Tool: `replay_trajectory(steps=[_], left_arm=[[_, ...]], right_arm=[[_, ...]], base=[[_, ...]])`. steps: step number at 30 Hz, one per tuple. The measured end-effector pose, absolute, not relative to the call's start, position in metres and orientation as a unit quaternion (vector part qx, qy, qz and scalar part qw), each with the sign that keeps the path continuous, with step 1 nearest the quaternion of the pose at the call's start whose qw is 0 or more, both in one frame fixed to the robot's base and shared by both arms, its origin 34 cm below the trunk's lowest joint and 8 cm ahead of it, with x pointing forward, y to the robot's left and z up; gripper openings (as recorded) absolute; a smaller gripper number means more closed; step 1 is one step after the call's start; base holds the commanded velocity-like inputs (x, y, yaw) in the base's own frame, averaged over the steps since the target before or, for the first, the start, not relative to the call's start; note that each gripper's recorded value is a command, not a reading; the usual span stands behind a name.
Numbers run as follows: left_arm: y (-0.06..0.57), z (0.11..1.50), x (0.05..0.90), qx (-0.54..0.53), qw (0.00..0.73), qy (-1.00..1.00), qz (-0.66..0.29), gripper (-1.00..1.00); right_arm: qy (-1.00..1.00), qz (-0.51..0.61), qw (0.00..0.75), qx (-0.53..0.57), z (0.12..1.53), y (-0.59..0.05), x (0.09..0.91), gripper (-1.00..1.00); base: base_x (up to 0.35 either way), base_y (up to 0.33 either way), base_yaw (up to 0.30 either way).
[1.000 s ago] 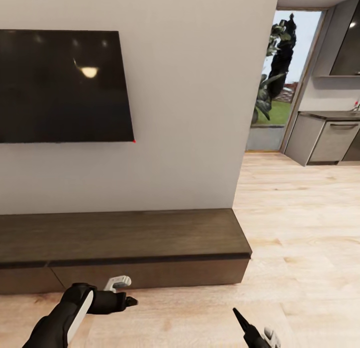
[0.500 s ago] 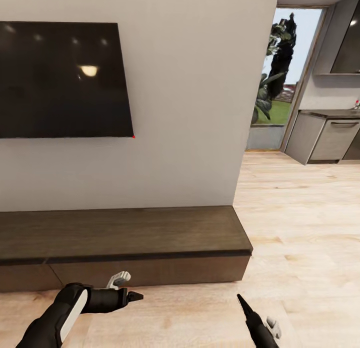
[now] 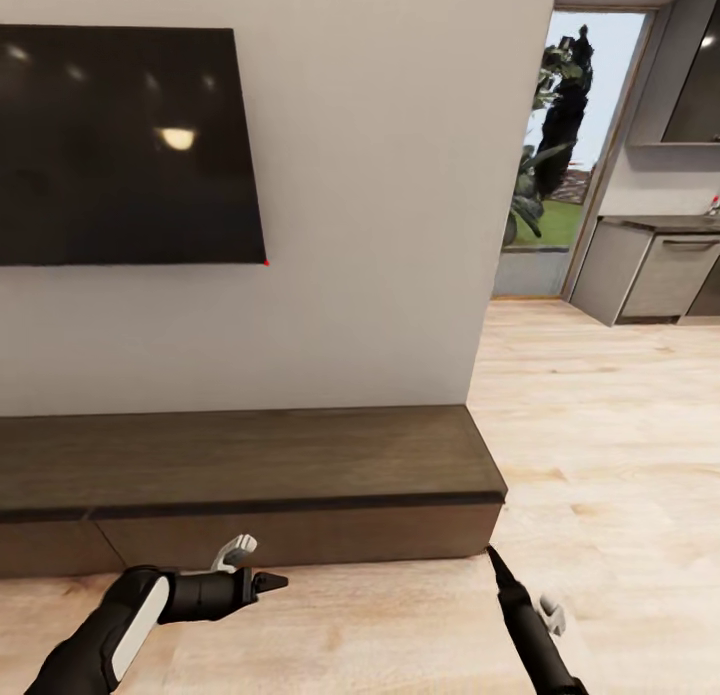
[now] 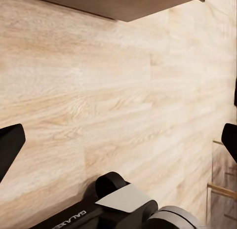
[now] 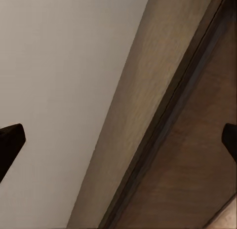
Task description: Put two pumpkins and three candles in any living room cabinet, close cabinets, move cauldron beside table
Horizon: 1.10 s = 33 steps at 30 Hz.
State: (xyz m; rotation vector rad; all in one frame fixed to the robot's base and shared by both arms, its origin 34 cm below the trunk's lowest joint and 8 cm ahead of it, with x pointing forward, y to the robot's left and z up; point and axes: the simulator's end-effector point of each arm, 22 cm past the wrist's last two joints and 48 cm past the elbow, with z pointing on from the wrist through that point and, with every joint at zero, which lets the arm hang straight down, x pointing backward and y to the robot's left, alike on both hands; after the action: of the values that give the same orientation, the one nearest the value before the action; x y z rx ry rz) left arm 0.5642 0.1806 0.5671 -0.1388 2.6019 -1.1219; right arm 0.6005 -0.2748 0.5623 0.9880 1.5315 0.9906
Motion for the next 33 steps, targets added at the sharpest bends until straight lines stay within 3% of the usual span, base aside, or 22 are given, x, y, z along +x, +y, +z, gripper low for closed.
replay_trajectory(steps=[15, 33], left_arm=[[0.180, 0.553, 0.559, -0.042, 0.156, 0.889, -0.429, 1.00], [0.163, 0.538, 0.554, -0.053, 0.163, 0.856, -0.487, 1.00]], right_arm=[[0.590, 0.401, 0.542, 0.444, 0.553, -0.300, 0.614, 1.00], [0.568, 0.482, 0.511, 0.429, 0.533, -0.274, 0.607, 1.00]], base=[[0.000, 0.000, 0.000], [0.000, 0.000, 0.000]])
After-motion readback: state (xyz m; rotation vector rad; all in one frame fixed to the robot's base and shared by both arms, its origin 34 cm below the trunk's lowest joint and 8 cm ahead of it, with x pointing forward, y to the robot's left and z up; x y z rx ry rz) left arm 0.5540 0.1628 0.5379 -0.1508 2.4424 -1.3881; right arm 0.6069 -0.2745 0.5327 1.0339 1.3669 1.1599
